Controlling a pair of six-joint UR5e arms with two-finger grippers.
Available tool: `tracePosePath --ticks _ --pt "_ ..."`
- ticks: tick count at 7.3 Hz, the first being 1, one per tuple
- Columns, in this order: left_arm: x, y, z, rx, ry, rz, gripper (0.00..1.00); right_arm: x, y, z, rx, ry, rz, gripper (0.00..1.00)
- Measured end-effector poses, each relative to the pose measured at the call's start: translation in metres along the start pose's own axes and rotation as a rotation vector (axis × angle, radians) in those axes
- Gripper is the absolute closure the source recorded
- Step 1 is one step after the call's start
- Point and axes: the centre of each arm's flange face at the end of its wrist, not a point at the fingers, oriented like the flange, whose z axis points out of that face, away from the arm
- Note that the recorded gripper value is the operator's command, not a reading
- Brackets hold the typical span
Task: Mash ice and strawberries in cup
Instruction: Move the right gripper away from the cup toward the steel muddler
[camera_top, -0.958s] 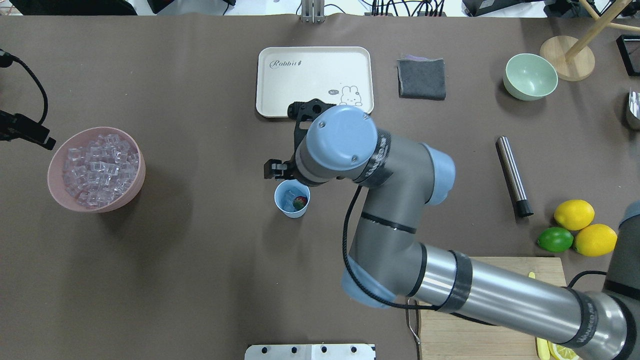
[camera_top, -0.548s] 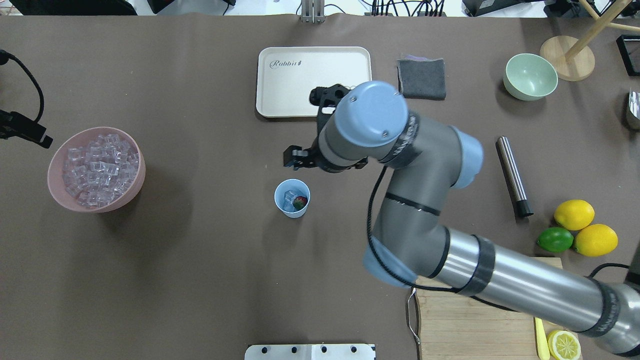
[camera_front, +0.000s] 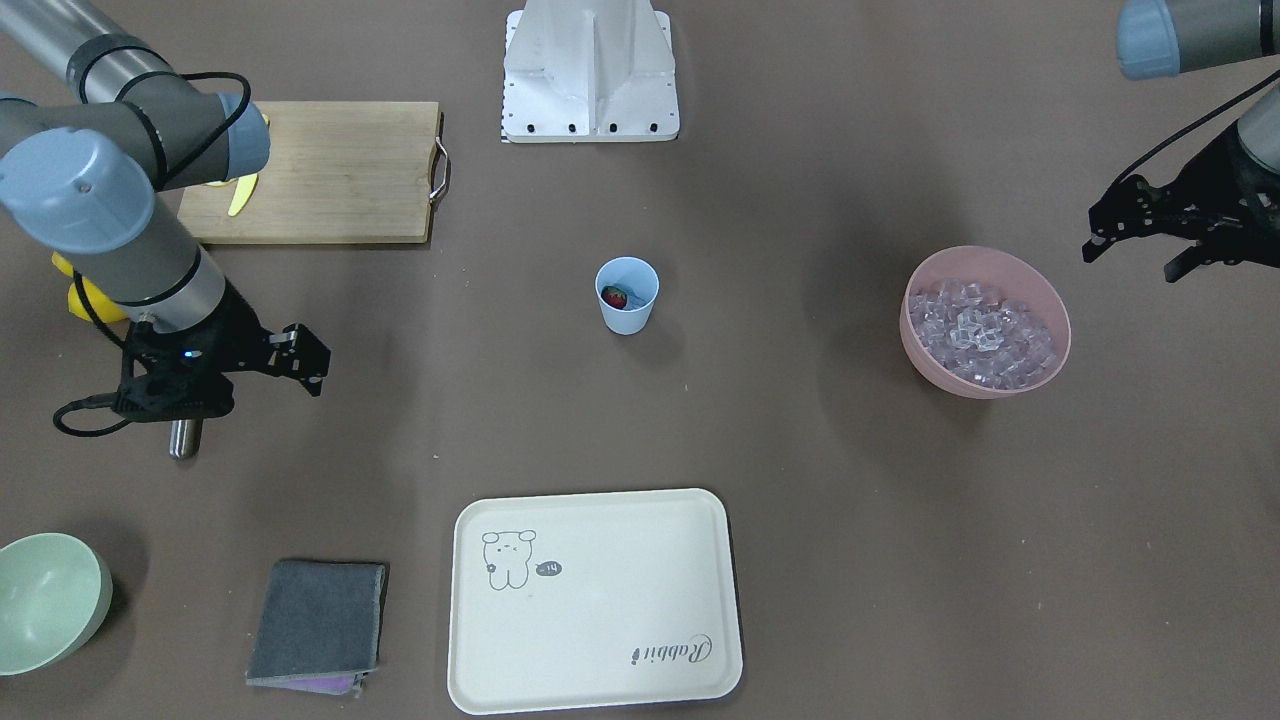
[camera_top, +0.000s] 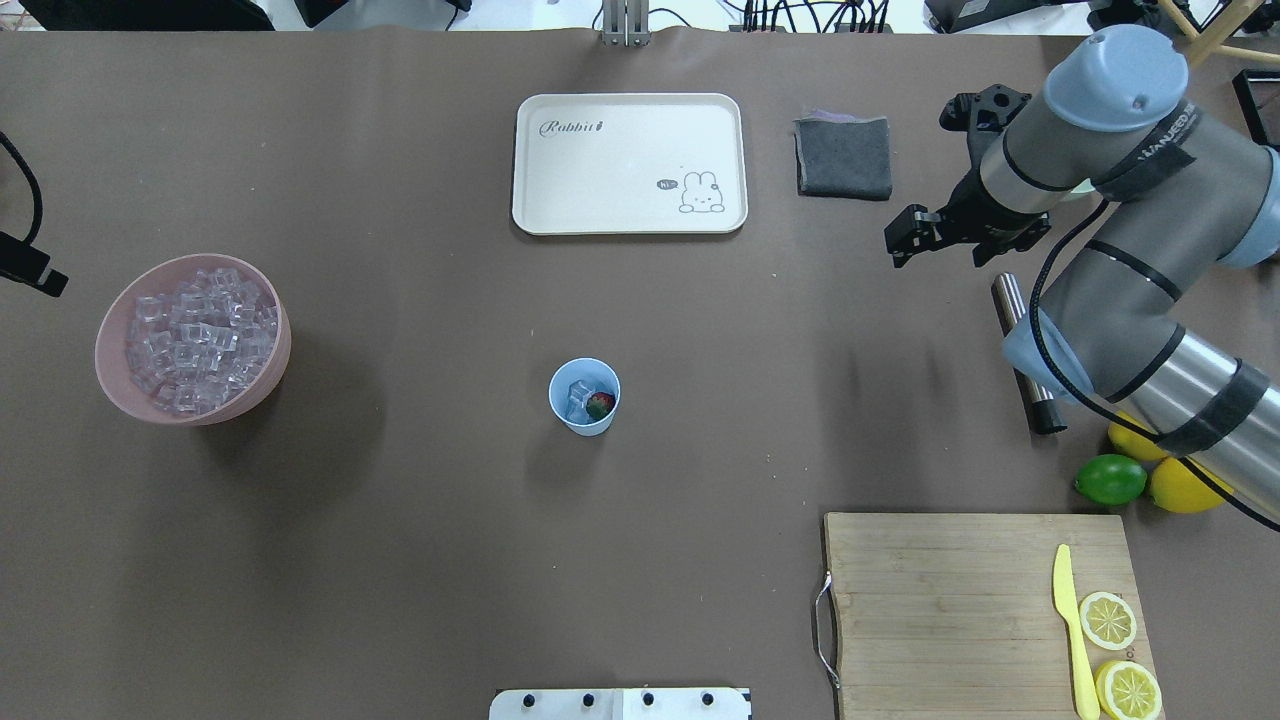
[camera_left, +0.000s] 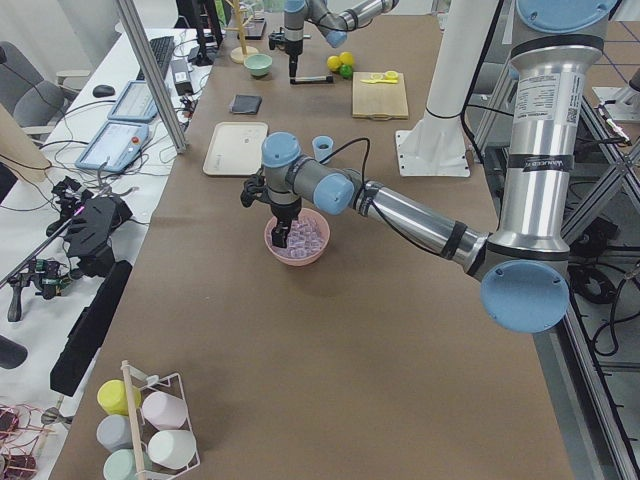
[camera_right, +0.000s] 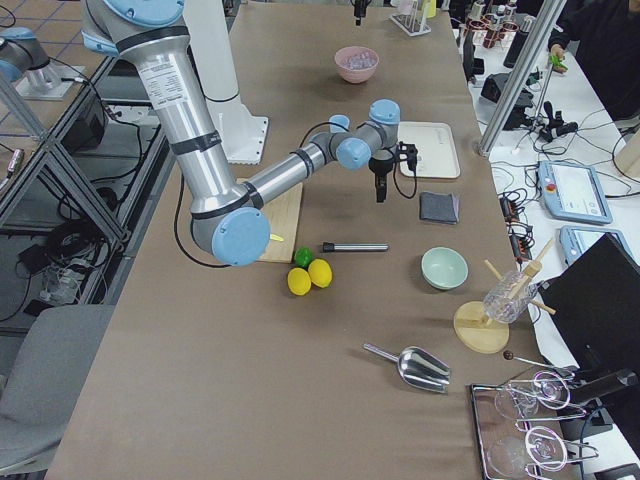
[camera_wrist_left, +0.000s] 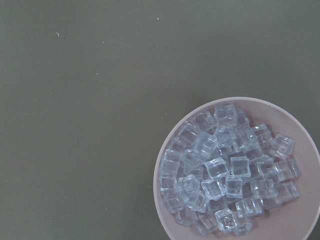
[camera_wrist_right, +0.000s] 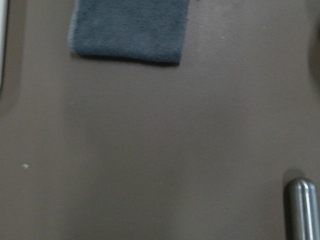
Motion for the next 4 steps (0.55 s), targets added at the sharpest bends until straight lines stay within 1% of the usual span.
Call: tracePosePath --ticks 2,3,4 --pt "0.005 -0.004 -0.004 0.01 0.001 0.001 0.04 0.053 -0.023 0.022 -0.073 0.014 -0.017 0.0" --pt "0.008 -0.005 -0.006 0.016 0.001 0.004 0.04 0.071 -0.029 0.03 -0.097 0.02 -0.021 0.0" --pt "0.011 -0.006 -0.009 0.023 0.001 0.008 0.04 0.086 -0.029 0.037 -0.114 0.019 -0.018 0.03"
